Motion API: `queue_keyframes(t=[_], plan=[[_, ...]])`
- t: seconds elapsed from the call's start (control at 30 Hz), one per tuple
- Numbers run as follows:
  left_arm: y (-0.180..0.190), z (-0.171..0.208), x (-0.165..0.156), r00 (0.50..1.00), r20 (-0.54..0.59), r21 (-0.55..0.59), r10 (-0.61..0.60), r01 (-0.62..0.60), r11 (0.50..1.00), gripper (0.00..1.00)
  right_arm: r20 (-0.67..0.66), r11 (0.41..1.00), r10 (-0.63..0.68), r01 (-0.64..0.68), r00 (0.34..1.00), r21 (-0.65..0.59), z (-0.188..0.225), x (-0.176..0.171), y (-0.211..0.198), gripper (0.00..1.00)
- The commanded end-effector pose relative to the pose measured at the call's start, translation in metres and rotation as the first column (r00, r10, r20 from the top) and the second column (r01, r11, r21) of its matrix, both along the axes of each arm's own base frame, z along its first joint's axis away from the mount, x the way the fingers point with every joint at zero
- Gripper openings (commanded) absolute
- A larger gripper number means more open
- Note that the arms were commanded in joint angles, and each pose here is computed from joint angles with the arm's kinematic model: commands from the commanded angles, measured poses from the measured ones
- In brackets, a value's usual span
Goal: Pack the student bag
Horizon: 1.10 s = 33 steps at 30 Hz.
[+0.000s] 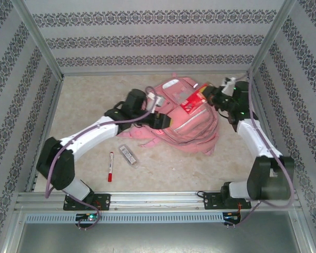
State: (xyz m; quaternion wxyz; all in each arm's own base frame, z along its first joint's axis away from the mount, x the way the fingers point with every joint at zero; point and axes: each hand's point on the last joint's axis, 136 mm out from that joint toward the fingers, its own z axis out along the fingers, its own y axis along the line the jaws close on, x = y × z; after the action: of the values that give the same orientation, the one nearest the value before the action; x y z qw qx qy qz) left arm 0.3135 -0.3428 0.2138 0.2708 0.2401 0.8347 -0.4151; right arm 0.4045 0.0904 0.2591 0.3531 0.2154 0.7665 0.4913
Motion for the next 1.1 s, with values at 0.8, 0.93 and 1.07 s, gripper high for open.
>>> queue_keyframes(t=[0.8,0.93,1.07], plan=[[-0.066,-0.087,0.068,0.909,0.382,0.71,-0.168,-0.173,0.682,0.0,-0.167,0.963,-0.268,0.269,0.949,-0.018,-0.069,-0.073,-0.099,0.0],[-0.047,-0.033,0.077,0.866,0.484,0.674,-0.128,-0.276,0.685,0.0,-0.206,0.986,-0.153,0.162,0.966,0.026,-0.079,-0.082,-0.081,0.0],[-0.028,0.009,0.087,0.837,0.543,0.633,-0.073,-0.35,0.69,0.0,-0.222,0.992,-0.103,0.116,0.97,0.046,-0.078,-0.093,-0.068,0.0]])
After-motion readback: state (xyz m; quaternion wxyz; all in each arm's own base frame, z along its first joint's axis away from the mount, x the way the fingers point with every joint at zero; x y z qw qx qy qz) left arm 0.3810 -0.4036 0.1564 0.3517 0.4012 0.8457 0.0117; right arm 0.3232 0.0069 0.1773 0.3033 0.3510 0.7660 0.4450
